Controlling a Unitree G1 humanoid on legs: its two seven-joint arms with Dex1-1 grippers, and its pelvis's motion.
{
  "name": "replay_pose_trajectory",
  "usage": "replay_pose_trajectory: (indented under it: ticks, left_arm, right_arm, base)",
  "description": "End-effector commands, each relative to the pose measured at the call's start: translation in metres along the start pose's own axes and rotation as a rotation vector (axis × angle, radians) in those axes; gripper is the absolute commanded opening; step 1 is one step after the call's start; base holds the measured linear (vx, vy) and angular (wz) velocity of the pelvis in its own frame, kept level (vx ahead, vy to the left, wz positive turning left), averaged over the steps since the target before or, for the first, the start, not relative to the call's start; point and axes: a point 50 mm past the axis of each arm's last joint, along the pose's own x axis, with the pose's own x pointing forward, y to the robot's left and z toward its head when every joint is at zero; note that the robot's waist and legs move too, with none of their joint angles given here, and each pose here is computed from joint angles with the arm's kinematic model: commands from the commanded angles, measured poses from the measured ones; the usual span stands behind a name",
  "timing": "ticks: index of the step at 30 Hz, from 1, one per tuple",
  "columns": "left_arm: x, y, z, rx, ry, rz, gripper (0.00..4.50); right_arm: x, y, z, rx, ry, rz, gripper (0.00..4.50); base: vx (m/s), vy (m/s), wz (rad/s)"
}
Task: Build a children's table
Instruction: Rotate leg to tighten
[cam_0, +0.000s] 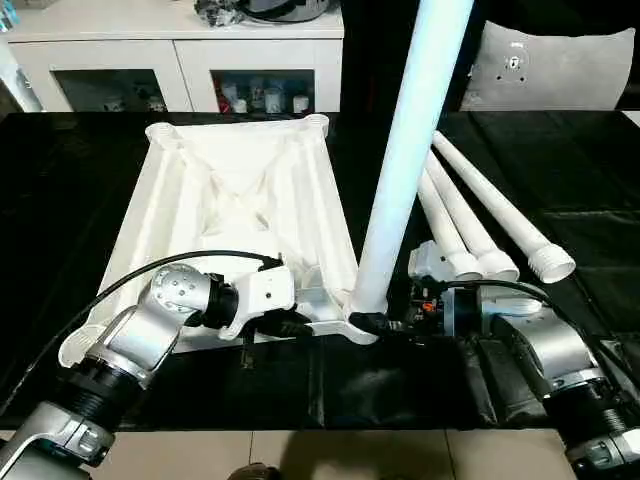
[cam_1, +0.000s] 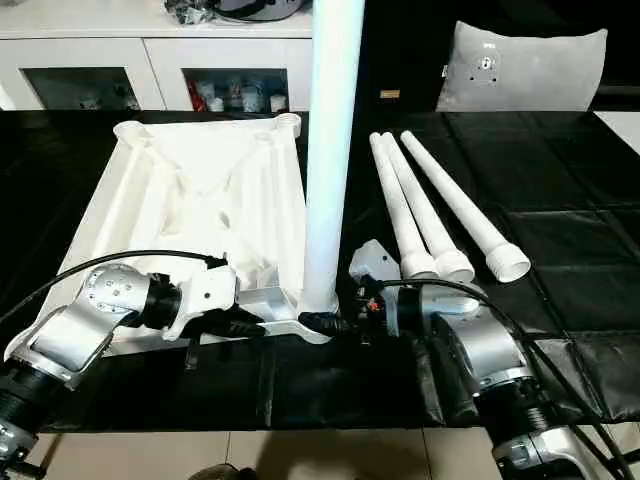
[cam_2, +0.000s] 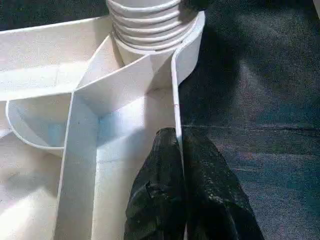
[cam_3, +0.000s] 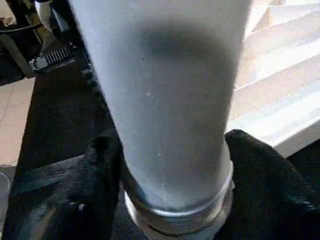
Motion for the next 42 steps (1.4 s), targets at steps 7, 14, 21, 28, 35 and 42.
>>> replay_pose_trajectory:
  ticks: [7,14,21,28,35,42]
  left_arm:
    - [0.004,-0.003,0.01,0.049,-0.012,-0.029,0.0]
    - [0.007,0.005,0.019,-0.095,-0.066,0.153,0.0]
    - [0.027,0.015,0.049,-0.273,-0.097,0.451,0.0]
    - [0.04,0.018,0.078,-0.287,-0.144,0.514,0.0]
    - [0.032,0.019,0.064,-0.276,-0.085,0.537,0.0]
    - [0.023,0.021,0.047,-0.195,-0.042,0.488,0.0]
  right_arm:
    - [0.007,0.011,-0.007,0.094,-0.033,0.025,2.71]
    - [0.036,0.021,-0.012,0.223,-0.07,-0.15,2.68]
    - [0.084,0.016,-0.009,0.415,-0.132,-0.455,2.67]
    - [0.1,0.014,-0.008,0.453,-0.082,-0.558,2.67]
    - [0.086,0.005,-0.011,0.452,-0.109,-0.615,3.58]
    - [0.055,0.0,-0.006,0.319,-0.151,-0.588,4.21]
  base:
    - [0.0,0.0,0.0]
    - [0.0,0.0,0.0]
    - [0.0,0.0,0.0]
    - [0.0,0.0,0.0]
    - [0.0,0.0,0.0]
    - [0.0,0.0,0.0]
